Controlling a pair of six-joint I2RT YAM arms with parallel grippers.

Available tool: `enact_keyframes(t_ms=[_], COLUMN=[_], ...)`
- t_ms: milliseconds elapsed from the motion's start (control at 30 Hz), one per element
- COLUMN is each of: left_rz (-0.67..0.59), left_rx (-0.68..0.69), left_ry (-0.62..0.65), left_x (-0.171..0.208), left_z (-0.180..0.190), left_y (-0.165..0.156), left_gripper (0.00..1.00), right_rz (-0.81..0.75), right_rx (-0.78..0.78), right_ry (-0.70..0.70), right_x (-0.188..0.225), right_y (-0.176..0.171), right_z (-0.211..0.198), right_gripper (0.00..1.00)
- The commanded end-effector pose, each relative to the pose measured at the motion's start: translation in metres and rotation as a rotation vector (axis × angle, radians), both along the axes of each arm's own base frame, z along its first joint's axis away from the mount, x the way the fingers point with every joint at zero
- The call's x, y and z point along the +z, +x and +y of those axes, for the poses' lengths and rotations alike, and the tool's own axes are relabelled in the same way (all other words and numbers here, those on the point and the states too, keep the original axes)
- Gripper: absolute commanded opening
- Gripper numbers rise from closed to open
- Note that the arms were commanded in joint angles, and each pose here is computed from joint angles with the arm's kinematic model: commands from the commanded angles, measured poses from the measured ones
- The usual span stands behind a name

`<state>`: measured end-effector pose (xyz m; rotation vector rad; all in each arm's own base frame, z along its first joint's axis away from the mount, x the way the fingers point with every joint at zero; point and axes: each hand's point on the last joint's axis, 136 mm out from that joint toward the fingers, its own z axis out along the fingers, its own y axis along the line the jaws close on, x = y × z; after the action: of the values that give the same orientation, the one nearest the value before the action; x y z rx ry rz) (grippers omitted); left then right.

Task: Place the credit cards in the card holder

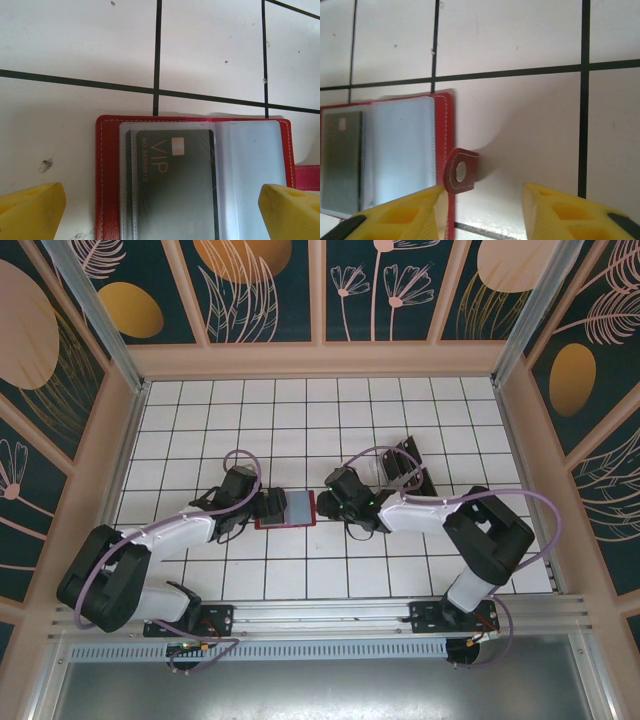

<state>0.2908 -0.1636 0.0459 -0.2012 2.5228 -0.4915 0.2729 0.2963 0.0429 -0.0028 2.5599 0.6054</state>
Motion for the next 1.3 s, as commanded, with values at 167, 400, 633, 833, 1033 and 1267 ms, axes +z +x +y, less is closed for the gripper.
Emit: enact_keyframes(t_ms=[167, 400, 633, 833, 1033, 1267], left_rz=[-0.015, -0.004, 0.004, -0.018, -0.092, -0.127], left_rx=[-0.026, -0.042, -0.061, -0.064, -0.068, -0.132], left_ry=[-0.009, -0.019, -0.042, -0.076, -0.216, -0.371], left_x=[-0.004, -0.012, -0.017, -0.005, 0.039, 0.073], left_z=[-0.007, -0.011, -0.017, -0.021, -0.036, -0.083], left_y=[0.008, 0.007, 0.008, 0.008, 0.011, 0.010], left_gripper=[0.99, 0.98, 0.98, 0.99, 0.98, 0.99], right_rz=[-0.036, -0.028, -0.010, 0.000, -0.005, -0.006], right_rx=[0.001, 0.023, 0.037, 0.041, 0.043, 0.040], right_ry=[0.015, 0.026, 0.041, 0.052, 0.058, 0.064], right_x=[0.004, 0.003, -0.002, -0.006, -0.004, -0.003], right_y=[0.013, 0.009, 0.004, 0.001, 0.002, 0.004], right_z=[0.008, 0.014, 0.019, 0.020, 0.022, 0.020], right_gripper=[0.15, 0.00, 0.00, 0.00, 0.00, 0.00])
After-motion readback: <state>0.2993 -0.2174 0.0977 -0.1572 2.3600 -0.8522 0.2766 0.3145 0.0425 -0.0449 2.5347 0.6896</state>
